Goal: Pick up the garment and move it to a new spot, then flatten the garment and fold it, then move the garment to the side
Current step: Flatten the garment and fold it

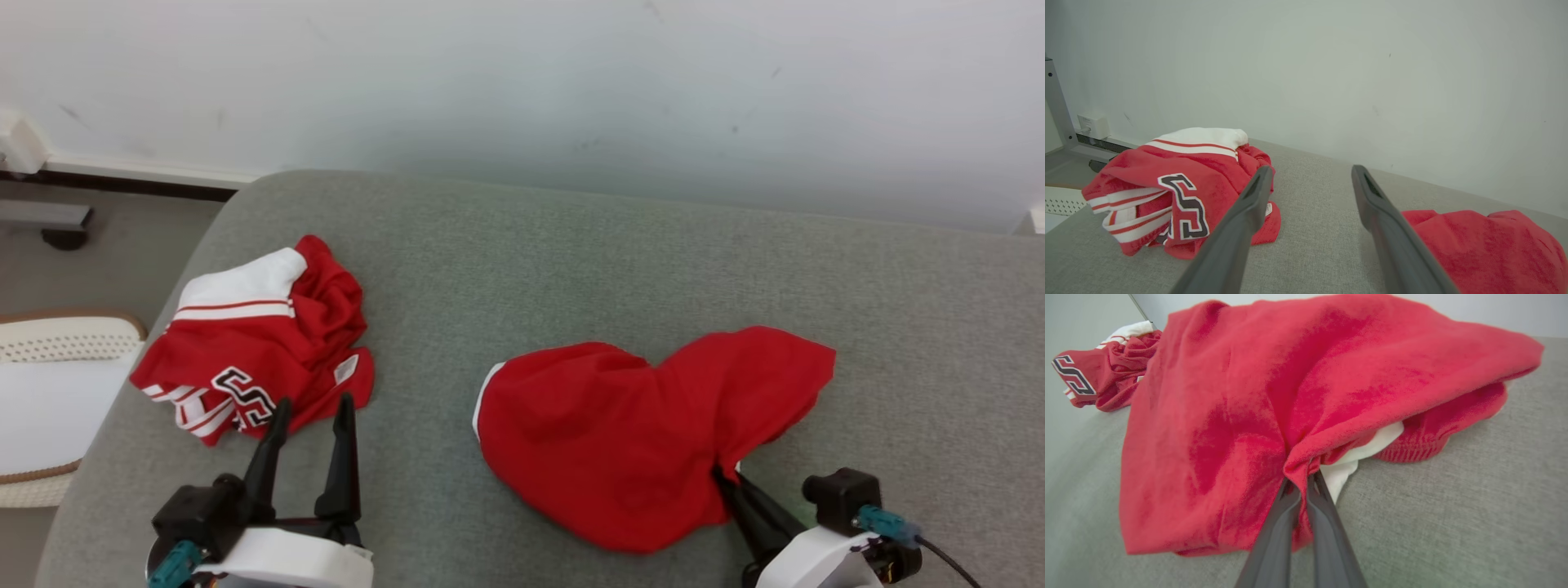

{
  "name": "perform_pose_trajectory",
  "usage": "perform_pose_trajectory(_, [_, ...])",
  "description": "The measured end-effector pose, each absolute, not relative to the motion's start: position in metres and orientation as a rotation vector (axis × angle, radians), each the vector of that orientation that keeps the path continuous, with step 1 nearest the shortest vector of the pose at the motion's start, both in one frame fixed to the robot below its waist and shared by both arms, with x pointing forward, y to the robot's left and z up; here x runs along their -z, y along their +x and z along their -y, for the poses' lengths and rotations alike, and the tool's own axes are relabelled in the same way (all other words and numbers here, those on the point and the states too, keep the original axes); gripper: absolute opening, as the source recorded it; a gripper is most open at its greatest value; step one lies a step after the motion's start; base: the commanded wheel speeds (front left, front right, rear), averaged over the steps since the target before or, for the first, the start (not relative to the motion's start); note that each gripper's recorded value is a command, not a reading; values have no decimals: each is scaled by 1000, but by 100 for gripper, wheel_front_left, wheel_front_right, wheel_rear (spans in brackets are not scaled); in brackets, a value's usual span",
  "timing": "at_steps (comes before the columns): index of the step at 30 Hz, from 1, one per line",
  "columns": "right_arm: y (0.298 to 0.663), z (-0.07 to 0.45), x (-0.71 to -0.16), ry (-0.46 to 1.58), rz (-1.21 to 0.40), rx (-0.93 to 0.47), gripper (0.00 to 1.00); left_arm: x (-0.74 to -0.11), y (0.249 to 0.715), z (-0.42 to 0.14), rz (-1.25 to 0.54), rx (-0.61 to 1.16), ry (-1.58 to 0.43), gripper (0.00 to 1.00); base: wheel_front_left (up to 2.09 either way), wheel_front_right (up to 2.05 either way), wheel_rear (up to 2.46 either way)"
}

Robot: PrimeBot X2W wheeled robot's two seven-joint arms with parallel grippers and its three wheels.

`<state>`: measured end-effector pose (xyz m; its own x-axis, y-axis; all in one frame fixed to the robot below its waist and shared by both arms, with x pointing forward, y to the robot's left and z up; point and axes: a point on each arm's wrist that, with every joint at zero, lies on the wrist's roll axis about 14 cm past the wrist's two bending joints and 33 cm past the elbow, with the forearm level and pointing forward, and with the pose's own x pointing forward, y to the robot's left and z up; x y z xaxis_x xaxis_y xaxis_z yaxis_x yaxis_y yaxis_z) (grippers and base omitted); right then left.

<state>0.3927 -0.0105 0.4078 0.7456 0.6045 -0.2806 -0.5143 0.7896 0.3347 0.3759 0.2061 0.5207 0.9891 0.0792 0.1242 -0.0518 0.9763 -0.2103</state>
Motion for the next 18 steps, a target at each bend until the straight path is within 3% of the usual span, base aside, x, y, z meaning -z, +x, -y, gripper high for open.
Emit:
perform_pose_trajectory(5, [406, 25, -438, 334, -296, -570, 0, -522, 379, -195, 136, -35, -215, 100, 0, 0, 0])
perform_pose_trajectory(9, [429, 67, -468, 281, -206, -524, 0, -523, 385, -183, 135, 1, -223, 100, 0, 0, 0])
perform_pose_trajectory(18, [474, 141, -506, 157, -177, -447, 0, -509, 405, -163, 95, 58, -239, 100, 0, 0, 0])
